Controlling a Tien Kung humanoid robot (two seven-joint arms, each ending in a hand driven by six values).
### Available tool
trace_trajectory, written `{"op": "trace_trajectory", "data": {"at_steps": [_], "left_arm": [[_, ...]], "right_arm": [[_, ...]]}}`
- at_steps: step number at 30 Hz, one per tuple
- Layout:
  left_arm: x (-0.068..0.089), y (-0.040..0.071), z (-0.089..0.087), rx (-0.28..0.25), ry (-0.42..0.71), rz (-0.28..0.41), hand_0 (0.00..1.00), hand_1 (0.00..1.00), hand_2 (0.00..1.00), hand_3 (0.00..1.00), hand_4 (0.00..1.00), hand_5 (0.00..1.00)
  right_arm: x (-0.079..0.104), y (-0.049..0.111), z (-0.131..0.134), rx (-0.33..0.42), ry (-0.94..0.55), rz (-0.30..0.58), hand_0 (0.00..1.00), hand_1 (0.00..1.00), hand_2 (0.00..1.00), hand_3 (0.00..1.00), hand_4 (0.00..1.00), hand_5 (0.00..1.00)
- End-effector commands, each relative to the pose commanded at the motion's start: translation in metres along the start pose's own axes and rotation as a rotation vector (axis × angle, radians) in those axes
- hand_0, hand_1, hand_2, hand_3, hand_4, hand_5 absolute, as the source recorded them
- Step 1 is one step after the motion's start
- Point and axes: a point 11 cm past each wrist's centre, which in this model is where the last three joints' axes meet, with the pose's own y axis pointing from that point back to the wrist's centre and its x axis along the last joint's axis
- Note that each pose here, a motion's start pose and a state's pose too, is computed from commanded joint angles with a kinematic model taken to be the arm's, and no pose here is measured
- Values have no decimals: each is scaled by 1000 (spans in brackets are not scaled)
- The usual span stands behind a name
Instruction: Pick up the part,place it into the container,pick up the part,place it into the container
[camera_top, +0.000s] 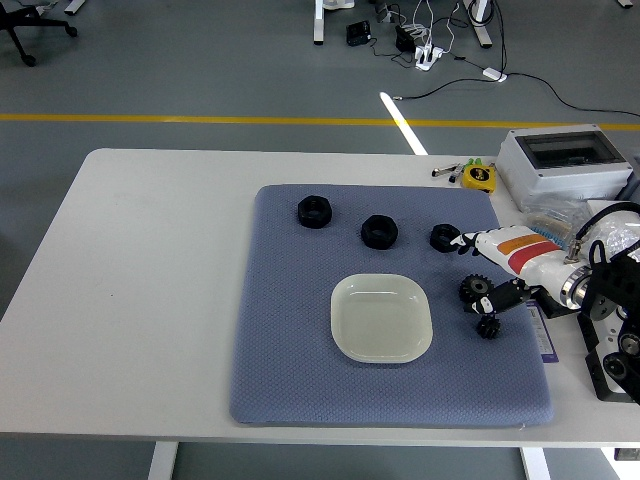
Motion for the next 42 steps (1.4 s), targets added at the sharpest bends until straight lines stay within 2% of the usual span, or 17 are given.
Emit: {"op": "trace_trajectory", "data": {"at_steps": [3, 4, 20, 40, 42], "left_arm": [[0, 0, 0, 0, 1, 0, 707, 638, 670, 582, 679, 640], [0, 0, -1, 1, 2, 0, 706, 636, 670, 582, 679, 640], [1, 0, 0, 0, 3, 3, 707, 632, 669, 582, 679, 640], [0, 0, -1, 2, 0, 1, 708, 631, 672, 583, 679, 637], [0, 0, -1, 2, 1, 1, 708, 631, 672, 583, 679, 637]], "right_arm": [[-1, -3, 0, -1, 1, -9, 611, 628, 682, 759, 998, 280], [-2, -5, 0, -3, -4, -12, 579, 608, 663, 736, 998, 270], [-15, -25, 14, -63, -52, -47, 562, 595, 652, 696, 998, 261], [-31, -26, 35, -141, -40, -107, 560, 595, 657, 691, 998, 255], [-31, -26, 36, -146, -35, -112, 528, 587, 653, 675, 984, 243]]}}
